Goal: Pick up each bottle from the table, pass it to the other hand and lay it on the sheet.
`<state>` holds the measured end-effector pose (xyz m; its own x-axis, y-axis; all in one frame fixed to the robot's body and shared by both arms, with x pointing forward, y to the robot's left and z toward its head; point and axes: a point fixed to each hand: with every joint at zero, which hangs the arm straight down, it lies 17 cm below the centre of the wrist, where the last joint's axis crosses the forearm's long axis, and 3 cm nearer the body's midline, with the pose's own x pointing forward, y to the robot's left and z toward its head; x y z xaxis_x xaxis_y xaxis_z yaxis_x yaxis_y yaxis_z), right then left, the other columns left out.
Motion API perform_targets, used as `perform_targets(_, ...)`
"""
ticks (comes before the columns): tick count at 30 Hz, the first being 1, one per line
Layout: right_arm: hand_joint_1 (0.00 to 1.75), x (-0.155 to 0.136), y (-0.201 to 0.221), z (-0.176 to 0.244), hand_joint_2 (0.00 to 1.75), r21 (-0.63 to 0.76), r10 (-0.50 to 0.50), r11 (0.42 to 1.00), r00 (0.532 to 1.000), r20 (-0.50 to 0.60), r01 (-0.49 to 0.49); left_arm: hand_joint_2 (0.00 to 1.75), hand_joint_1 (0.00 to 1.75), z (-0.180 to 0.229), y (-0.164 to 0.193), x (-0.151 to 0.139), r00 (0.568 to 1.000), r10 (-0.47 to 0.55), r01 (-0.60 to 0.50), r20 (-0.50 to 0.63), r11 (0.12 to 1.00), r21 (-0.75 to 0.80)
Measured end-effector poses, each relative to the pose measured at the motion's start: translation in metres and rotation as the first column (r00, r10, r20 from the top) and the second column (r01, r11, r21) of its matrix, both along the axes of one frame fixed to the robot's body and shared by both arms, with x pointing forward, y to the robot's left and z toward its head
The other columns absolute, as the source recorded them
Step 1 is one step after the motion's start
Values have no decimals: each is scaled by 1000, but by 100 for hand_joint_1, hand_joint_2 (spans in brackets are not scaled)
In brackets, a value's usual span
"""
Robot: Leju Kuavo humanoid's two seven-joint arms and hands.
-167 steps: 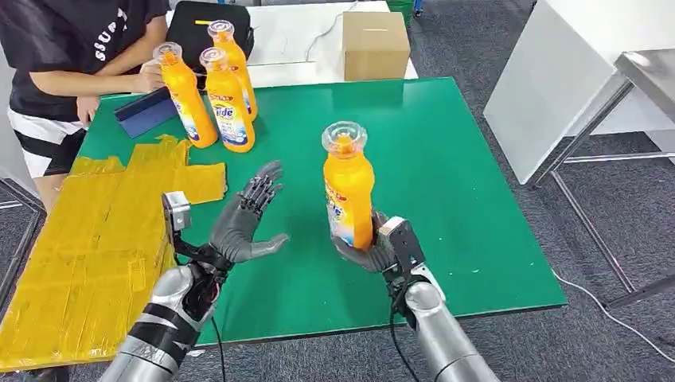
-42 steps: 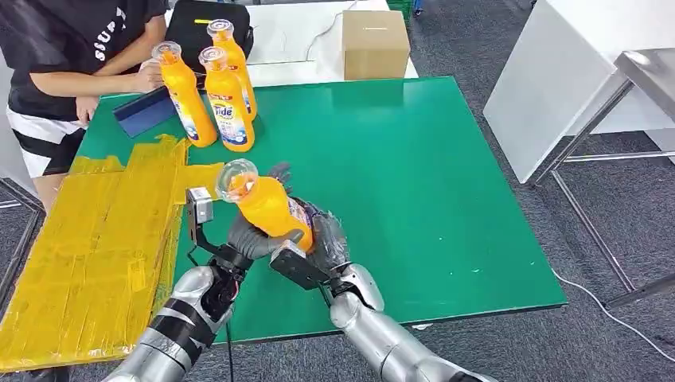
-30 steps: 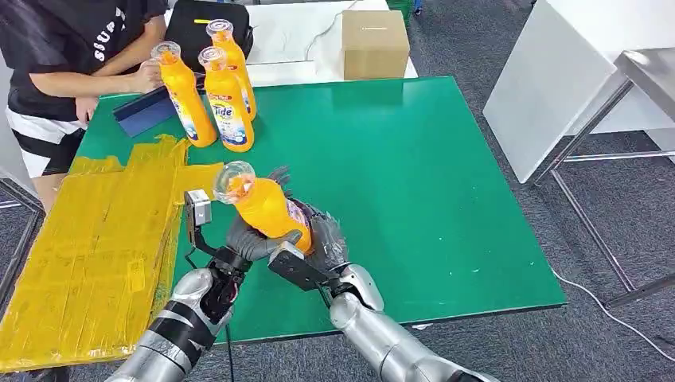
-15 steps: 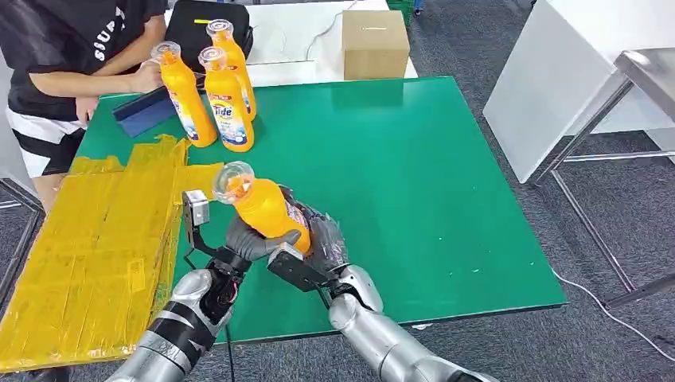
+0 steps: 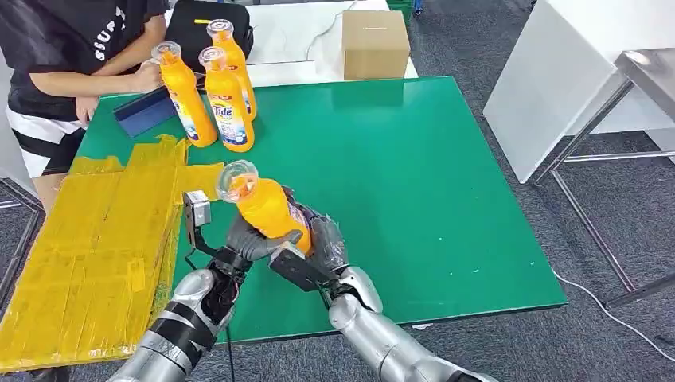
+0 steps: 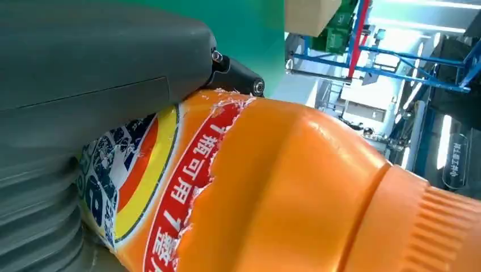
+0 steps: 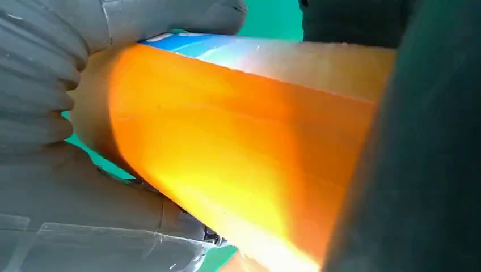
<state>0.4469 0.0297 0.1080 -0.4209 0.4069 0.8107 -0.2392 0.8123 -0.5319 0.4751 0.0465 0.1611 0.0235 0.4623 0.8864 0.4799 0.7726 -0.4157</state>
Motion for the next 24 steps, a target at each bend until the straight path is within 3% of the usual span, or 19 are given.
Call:
perform_targets(3,0,4,-10,4,175,103,-1,995,999,-47,6,175,175,7,6,4,997,53,-56,56,997,53)
perform_targets(4,0,4,-15,4,0,165,8,986,997,-81,5,175,175,9,15,9,989,107,-118,102,988,102)
perform_targets(6,0,1,-34,7,0,337,66,942,979,-191,3,175,175,21,58,26,913,285,-369,293,884,289)
perform_targets(8,0,-6,-54,15,0,435,117,900,966,-231,-5,175,175,37,111,43,769,369,-618,522,639,459)
perform_targets(9,0,-10,-65,19,175,460,132,888,964,-230,-12,175,175,44,134,48,698,354,-704,623,499,505)
perform_targets(11,0,-17,-84,39,175,504,153,863,971,-186,-39,175,175,55,175,58,610,310,-790,729,312,528)
perform_targets(15,0,-24,-104,64,175,506,135,860,985,-108,-63,175,175,60,240,72,526,289,-845,800,75,529)
perform_targets(20,0,-30,-117,78,175,508,142,857,987,-70,-87,175,175,52,288,77,498,217,-834,840,-147,532)
perform_targets(22,0,-32,-119,80,175,510,151,855,986,-64,-98,175,175,45,295,78,512,163,-814,844,-221,537)
perform_targets(24,0,-33,-123,83,175,510,158,853,986,-55,-108,175,175,27,304,80,554,94,-773,827,-311,553)
